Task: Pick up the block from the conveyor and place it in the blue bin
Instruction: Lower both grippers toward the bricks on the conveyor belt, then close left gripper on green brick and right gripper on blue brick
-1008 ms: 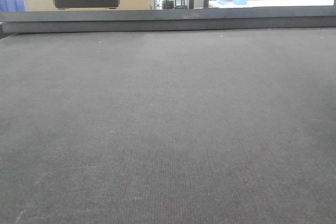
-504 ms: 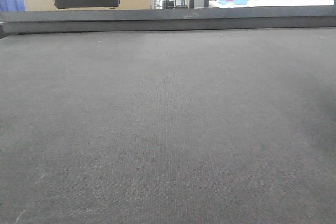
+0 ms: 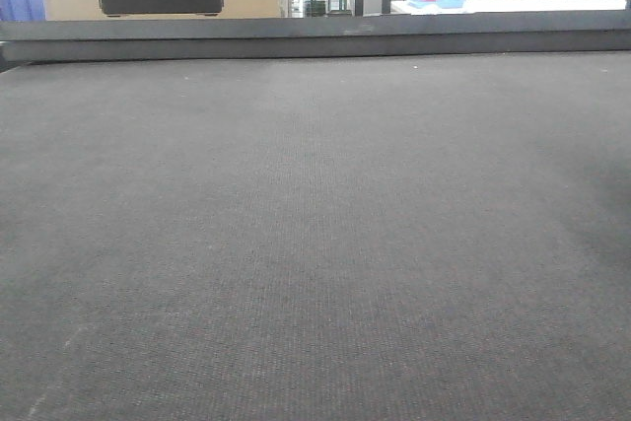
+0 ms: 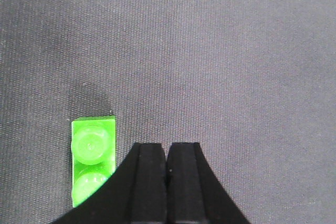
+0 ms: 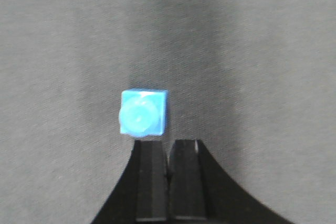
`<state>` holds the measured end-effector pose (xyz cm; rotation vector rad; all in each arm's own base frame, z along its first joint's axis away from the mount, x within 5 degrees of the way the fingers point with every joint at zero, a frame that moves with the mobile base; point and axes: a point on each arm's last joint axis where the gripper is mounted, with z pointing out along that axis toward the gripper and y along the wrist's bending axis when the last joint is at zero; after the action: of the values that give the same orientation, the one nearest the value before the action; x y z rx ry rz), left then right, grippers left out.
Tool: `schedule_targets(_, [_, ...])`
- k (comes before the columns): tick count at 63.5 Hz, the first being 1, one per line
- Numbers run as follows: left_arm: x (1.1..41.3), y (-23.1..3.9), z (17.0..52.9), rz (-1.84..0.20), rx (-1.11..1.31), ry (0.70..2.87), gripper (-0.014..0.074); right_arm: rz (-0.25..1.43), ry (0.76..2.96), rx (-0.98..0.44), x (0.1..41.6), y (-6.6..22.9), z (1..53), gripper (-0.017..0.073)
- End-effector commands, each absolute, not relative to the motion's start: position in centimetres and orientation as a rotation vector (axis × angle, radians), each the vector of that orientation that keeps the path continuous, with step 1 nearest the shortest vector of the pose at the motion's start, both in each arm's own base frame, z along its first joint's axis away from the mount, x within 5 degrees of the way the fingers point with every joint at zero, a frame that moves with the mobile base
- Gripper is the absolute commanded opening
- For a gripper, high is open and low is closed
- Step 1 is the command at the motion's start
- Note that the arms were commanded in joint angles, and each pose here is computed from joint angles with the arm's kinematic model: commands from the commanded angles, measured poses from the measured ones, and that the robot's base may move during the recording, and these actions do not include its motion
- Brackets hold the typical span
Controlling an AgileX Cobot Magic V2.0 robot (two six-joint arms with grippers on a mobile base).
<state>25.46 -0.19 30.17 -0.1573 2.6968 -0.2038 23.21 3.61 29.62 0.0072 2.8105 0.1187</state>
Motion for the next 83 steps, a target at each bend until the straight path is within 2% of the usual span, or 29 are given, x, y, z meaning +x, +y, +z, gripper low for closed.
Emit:
schedule_targets(1, [25.4,-0.4,30.2,-0.219,-0.154,2.700,-0.0111,0.076,2.812,-0.026,23.6,4.6,29.8,-0.0141])
schedule_targets(7, [25.4,-0.4,30.2,-0.219,-0.154,2.700,-0.0111,0.074,2.824,-0.073,24.3,5.5,29.1,-0.0141])
schedule_targets(21, [25.3,-0.4,30.0,-0.222,-0.153,2.720,-0.0111,0.057,2.886,-0.076,25.6,5.9,27.2,-0.0141])
schedule_targets(27, [25.1,-0.4,29.7,-0.222,-0.155,2.732,-0.0111,0.051,2.908,-0.077,25.7,5.9,26.9,-0.0110])
schedule_targets(30, [25.0,-0.4,29.3,-0.222,-0.157,2.740,-0.0111,0.050,2.912,-0.077,25.8,5.9,26.8,-0.0054])
schedule_targets(42, [24.5,-0.4,27.6,-0.220,-0.170,2.775,-0.0111,0.059,2.898,-0.006,26.1,5.6,26.7,0.0320])
schedule_targets(45, [24.4,-0.4,27.2,-0.219,-0.173,2.780,-0.0111,0.065,2.907,0.016,26.2,5.5,26.5,0.0388])
schedule_targets(49, [24.2,-0.4,26.7,-0.217,-0.177,2.788,-0.0111,0.084,2.936,0.047,26.4,5.4,26.0,0.0430])
schedule_targets(83, [24.0,-0.4,25.8,-0.214,-0.184,2.793,-0.0111,0.045,3.087,0.059,28.5,5.8,20.2,0.0428])
